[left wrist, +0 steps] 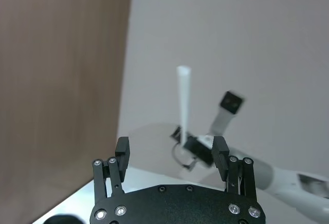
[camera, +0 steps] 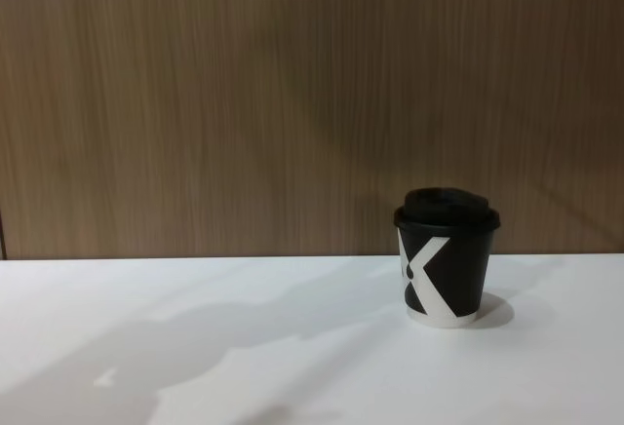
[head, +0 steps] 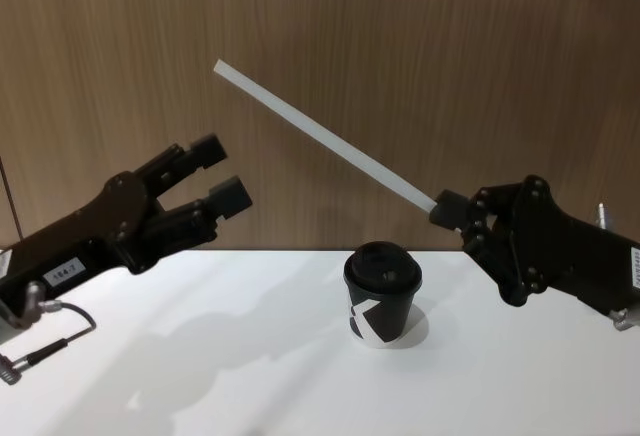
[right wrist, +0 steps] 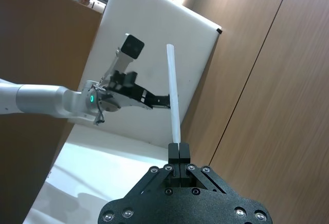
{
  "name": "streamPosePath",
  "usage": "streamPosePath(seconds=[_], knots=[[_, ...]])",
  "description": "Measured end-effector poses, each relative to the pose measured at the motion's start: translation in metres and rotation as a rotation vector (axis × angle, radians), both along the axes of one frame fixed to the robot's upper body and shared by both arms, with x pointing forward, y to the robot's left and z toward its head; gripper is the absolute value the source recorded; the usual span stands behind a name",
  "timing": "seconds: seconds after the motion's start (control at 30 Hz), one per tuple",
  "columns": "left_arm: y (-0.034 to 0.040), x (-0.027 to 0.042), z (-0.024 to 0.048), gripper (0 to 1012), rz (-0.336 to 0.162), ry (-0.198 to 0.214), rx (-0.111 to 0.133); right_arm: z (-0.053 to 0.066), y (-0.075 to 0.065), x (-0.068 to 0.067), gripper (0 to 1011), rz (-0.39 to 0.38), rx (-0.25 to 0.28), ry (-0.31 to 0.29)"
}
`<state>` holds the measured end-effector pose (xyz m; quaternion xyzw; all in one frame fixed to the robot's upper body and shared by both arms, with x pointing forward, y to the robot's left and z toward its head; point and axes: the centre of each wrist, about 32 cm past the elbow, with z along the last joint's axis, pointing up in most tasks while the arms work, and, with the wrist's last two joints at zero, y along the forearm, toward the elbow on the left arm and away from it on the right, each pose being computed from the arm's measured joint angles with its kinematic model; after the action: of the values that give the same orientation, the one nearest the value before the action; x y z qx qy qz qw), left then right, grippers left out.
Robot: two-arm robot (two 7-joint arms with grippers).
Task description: Pick up the straw with one hand, pass it to the other hand, and insert it into the cup.
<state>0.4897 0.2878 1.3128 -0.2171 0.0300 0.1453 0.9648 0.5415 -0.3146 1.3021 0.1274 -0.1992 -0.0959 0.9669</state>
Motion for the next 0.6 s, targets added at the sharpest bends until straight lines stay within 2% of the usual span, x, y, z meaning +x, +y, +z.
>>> streamPosePath(seconds=[0.03,0.27,0.6], knots=[[-0.0003,0.0013,0.0016,1003,-0.026,-0.01,-0.008,0.0,0.0,0.0,6,0.0,0.0,0.0],[-0.0032,0.0056,0.0067,1003,-0.103,-0.047,-0.034,0.0,0.0,0.0,6,0.0,0.0,0.0],[-0.0098,0.0108,0.01,1003,-0.138,-0.078,-0.061,0.0001,0.0,0.0,6,0.0,0.0,0.0]])
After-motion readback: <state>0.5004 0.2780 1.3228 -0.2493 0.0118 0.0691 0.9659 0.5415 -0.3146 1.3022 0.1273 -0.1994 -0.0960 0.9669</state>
